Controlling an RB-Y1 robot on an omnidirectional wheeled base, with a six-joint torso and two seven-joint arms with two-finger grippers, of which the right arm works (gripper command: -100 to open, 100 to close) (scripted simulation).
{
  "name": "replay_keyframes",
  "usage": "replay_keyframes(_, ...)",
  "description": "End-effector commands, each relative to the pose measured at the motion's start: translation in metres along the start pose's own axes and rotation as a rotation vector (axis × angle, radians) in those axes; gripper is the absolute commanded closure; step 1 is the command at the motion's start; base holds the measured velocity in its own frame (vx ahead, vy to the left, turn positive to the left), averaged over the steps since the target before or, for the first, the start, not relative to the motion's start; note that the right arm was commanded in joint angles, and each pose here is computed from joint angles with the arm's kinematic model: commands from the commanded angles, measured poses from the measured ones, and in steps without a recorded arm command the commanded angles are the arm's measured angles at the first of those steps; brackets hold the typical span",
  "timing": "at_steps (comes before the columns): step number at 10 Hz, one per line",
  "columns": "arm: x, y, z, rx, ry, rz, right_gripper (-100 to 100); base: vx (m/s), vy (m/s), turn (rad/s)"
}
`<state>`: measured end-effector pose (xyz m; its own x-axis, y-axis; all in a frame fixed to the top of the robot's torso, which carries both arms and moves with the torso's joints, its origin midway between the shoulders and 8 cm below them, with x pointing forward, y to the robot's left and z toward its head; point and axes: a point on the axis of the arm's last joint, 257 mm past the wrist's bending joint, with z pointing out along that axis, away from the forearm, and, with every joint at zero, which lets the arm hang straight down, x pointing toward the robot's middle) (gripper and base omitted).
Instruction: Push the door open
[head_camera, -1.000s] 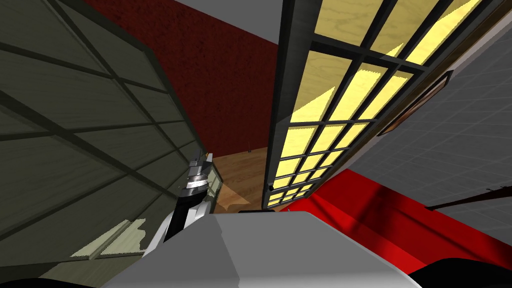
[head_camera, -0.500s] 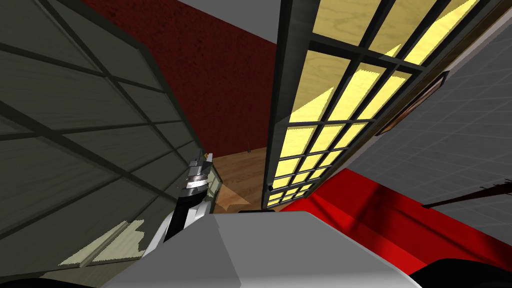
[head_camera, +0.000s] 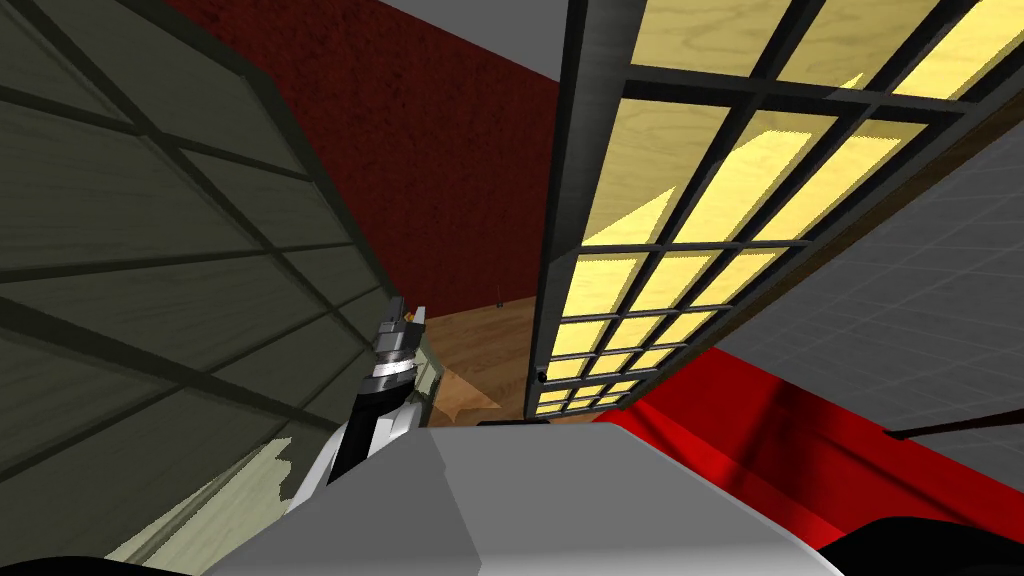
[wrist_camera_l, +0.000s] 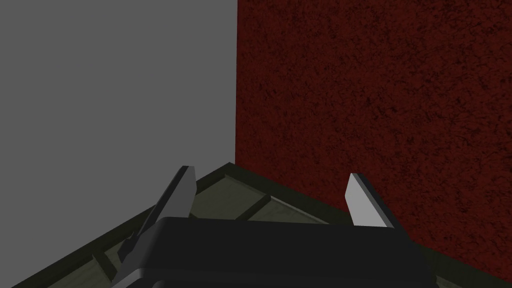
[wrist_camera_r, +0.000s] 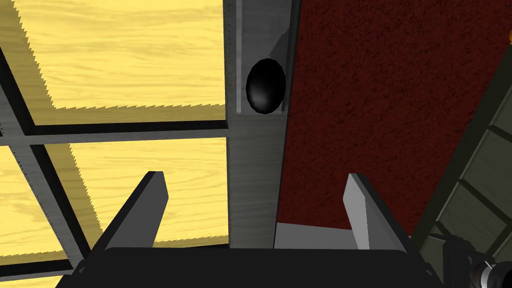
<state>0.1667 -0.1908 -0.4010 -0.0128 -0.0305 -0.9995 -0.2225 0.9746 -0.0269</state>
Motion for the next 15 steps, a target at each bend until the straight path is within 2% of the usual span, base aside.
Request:
replay_keyframes(1,0.0,-0.001,0.0051,0.009,-0.002,0.005,-100,0.197,0.047,0.027)
replay_keyframes(3,-0.002,0.003,0.0149,0.033,-0.013,0.027,-100,0.202,0.068,0.016)
replay_keyframes(4,-0.003,0.001,0.0113,0.024,-0.011,0.018,-100,0.085,0.029,0.002)
replay_keyframes(5,-0.003,0.001,0.0113,0.024,-0.011,0.018,100,-0.01,-0.003,-0.004)
replay_keyframes(10,-0.003,0.001,0.0113,0.024,-0.011,0.018,100,-0.018,-0.007,0.001)
replay_keyframes(11,0.0,-0.022,0.0062,0.052,0.002,-0.008,-100,0.047,0.099,-0.269)
replay_keyframes(12,0.0,-0.027,0.006,0.064,0.003,-0.01,-100,0.116,0.196,-0.174)
replay_keyframes(13,0.0,-0.036,0.0067,0.094,0.001,-0.009,-100,0.141,0.2,-0.141)
replay_keyframes(14,-0.001,-0.043,0.0099,0.145,-0.006,0.006,-100,0.124,0.235,-0.217)
replay_keyframes(15,-0.002,-0.044,0.0126,0.174,-0.013,0.02,-100,0.11,0.23,-0.158)
